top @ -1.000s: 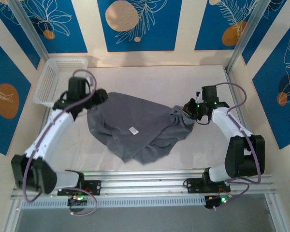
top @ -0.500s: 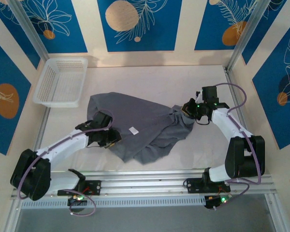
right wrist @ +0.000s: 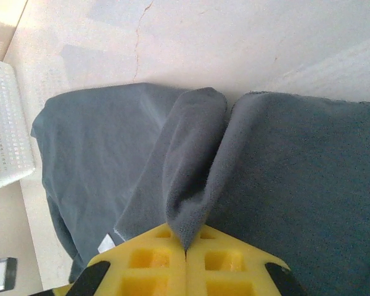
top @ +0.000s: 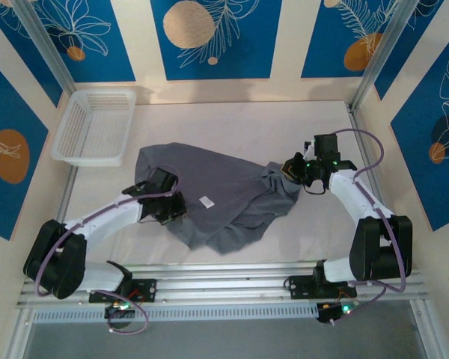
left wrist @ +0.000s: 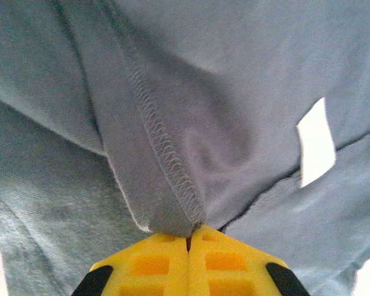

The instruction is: Fold the inside-out t-shirt

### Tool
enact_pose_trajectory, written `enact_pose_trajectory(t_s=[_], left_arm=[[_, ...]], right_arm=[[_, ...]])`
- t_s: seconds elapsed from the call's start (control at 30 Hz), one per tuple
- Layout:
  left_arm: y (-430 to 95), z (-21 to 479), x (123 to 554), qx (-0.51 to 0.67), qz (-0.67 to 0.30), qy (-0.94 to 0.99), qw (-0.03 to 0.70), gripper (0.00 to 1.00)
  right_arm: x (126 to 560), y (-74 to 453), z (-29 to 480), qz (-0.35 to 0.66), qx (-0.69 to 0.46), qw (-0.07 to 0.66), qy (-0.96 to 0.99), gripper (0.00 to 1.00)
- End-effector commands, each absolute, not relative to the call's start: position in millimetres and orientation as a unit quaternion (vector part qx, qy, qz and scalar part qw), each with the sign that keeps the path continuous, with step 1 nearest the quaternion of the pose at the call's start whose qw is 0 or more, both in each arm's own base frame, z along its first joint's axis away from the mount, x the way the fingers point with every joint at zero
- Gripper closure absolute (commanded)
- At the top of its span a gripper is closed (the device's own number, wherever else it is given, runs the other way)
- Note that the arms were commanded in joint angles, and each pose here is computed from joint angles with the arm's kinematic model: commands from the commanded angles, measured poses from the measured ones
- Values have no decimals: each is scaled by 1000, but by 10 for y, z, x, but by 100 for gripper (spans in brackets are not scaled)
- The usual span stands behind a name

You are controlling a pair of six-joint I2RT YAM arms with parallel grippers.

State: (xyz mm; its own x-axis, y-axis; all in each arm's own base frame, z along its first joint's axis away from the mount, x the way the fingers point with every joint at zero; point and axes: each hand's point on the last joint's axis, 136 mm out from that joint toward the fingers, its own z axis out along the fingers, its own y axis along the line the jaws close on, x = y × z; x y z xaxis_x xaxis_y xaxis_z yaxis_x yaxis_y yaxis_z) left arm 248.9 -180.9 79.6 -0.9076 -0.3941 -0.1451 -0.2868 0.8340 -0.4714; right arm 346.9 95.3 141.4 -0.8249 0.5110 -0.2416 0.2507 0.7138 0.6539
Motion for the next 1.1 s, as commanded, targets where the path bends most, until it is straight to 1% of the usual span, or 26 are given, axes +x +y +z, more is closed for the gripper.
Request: enact_pose_trajectory(t_s=[0.0, 0.1, 0.2, 0.27, 0.33, 0.4, 0.43, 0.5, 0.6, 0.67, 0.77, 0.87, 0.9, 0.97, 1.03, 1.07], left_arm=[[-1809, 1337, 2648, -163, -240, 941, 175, 100], [-1812, 2093, 2879, -134, -260, 924, 246, 100], [-1880, 3120, 3086, -89, -294, 888, 341, 100], [-2021, 3764, 3136, -56, -347, 851, 389, 100], [-2237, 4374, 3092, -12, -420, 803, 423, 100], [-2437, 4803, 2962, 29, -472, 762, 442, 100], [-2534, 4969, 2879, 49, -488, 747, 449, 100], [-2708, 5187, 2718, 82, -506, 727, 457, 100], [-2982, 5334, 2507, 119, -530, 713, 444, 100], [-3083, 5377, 2412, 132, -536, 710, 437, 100], [-3024, 5439, 2324, 134, -528, 708, 449, 100], [-2737, 5441, 2304, 112, -488, 714, 489, 100], [-2593, 5359, 2341, 92, -460, 726, 503, 100], [-2219, 5071, 2431, 29, -384, 764, 517, 100], [-1823, 4691, 2483, -38, -298, 804, 512, 100], [-1688, 4478, 2477, -55, -266, 821, 503, 100]], right_arm=[[3489, 975, 1815, 337, 207, 234, 888, 100], [3578, 876, 2341, 340, 204, 297, 869, 100], [3679, 626, 3194, 326, 205, 406, 829, 100], [3682, 410, 3831, 309, 206, 490, 789, 100], [3602, 193, 4466, 289, 208, 570, 741, 100], [3477, 38, 4984, 271, 205, 633, 695, 100], [3386, -38, 5250, 260, 201, 666, 670, 100], [3242, -160, 5594, 242, 203, 705, 635, 100], [3068, -338, 5999, 226, 213, 741, 595, 100], [3058, -366, 6177, 229, 210, 744, 592, 100], [3174, -270, 6365, 250, 183, 731, 609, 100], [3340, -48, 6512, 287, 130, 711, 629, 100], [3468, 69, 6496, 300, 105, 696, 644, 100], [3682, 390, 6399, 324, 43, 665, 671, 100], [3935, 768, 6121, 364, -17, 621, 694, 100], [4096, 1012, 5889, 405, -47, 572, 712, 100]])
